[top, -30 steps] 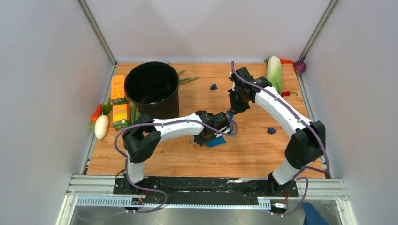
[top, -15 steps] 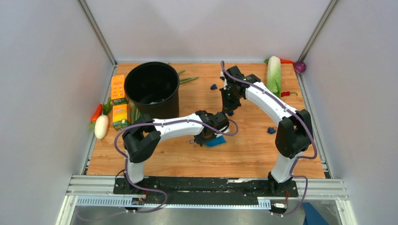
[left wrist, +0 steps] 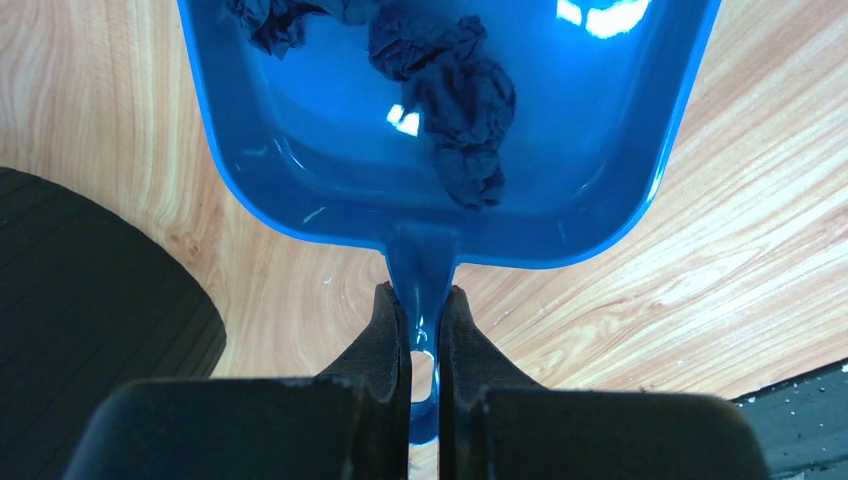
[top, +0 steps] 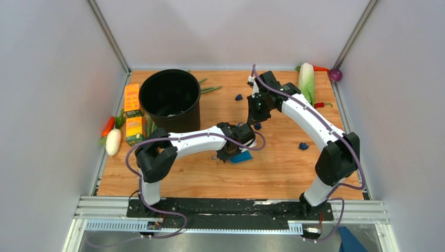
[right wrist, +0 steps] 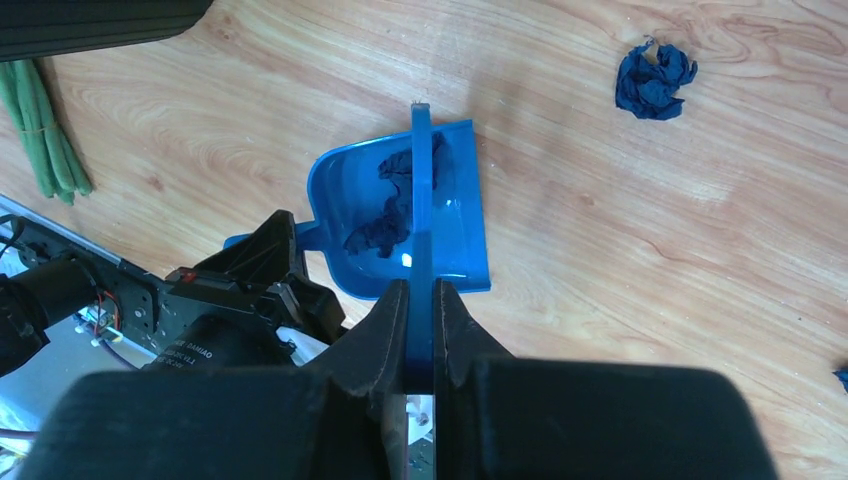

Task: Sweep away the paper scraps from the table

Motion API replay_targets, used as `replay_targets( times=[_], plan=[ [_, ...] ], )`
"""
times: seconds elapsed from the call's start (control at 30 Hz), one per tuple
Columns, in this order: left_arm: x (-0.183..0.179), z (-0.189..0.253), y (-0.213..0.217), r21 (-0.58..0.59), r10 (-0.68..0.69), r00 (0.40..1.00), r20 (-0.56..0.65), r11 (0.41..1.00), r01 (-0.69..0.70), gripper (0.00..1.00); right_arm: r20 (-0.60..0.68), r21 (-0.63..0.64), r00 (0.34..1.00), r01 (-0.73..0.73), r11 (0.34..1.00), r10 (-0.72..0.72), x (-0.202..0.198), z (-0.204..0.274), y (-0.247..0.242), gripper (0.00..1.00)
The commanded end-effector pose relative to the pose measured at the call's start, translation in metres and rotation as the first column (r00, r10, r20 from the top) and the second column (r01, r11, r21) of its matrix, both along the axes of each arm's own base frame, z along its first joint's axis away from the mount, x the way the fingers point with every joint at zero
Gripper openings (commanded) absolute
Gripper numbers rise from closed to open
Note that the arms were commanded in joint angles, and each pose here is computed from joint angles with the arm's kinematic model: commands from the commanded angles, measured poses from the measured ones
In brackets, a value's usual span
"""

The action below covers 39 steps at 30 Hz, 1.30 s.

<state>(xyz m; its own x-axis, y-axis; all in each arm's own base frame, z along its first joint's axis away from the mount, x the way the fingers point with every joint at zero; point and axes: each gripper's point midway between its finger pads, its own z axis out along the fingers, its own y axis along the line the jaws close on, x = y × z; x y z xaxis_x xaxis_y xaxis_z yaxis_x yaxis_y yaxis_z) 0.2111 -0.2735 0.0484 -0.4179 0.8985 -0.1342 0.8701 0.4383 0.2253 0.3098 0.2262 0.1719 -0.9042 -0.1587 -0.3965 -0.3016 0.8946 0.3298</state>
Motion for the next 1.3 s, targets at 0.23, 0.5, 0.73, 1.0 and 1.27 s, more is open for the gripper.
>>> replay_targets(
  times=[0.23,0.5,0.73,1.0,1.27],
  plan=[
    [0.014,0.038,-0.003,-0.09,0.016,0.995,0.095,0.996,-0.007,0.0,0.071,-0.017,0.991,0.116,0.993,-0.114,-0.002,0.051,-0.021,0.0],
    [0.017,0.067,-0.007,-0.125,0.029,0.992,0.123,0.992,-0.014,0.0,0.167,0.021,0.954,0.25,0.968,-0.25,0.015,0.095,-0.038,0.0],
    [0.02,0.106,-0.014,-0.186,0.055,0.987,0.151,0.982,-0.026,0.0,0.212,0.008,0.903,0.381,0.925,-0.374,0.013,0.105,-0.073,0.0],
    [0.017,0.137,-0.017,-0.247,0.156,0.978,0.136,0.962,-0.119,0.0,0.214,-0.027,0.849,0.499,0.866,-0.482,-0.003,0.098,-0.112,0.0],
    [0.011,0.168,-0.02,-0.343,0.278,0.955,0.101,0.911,-0.229,0.0,0.195,-0.012,0.837,0.524,0.852,-0.512,-0.019,0.094,-0.124,0.0]
  ],
)
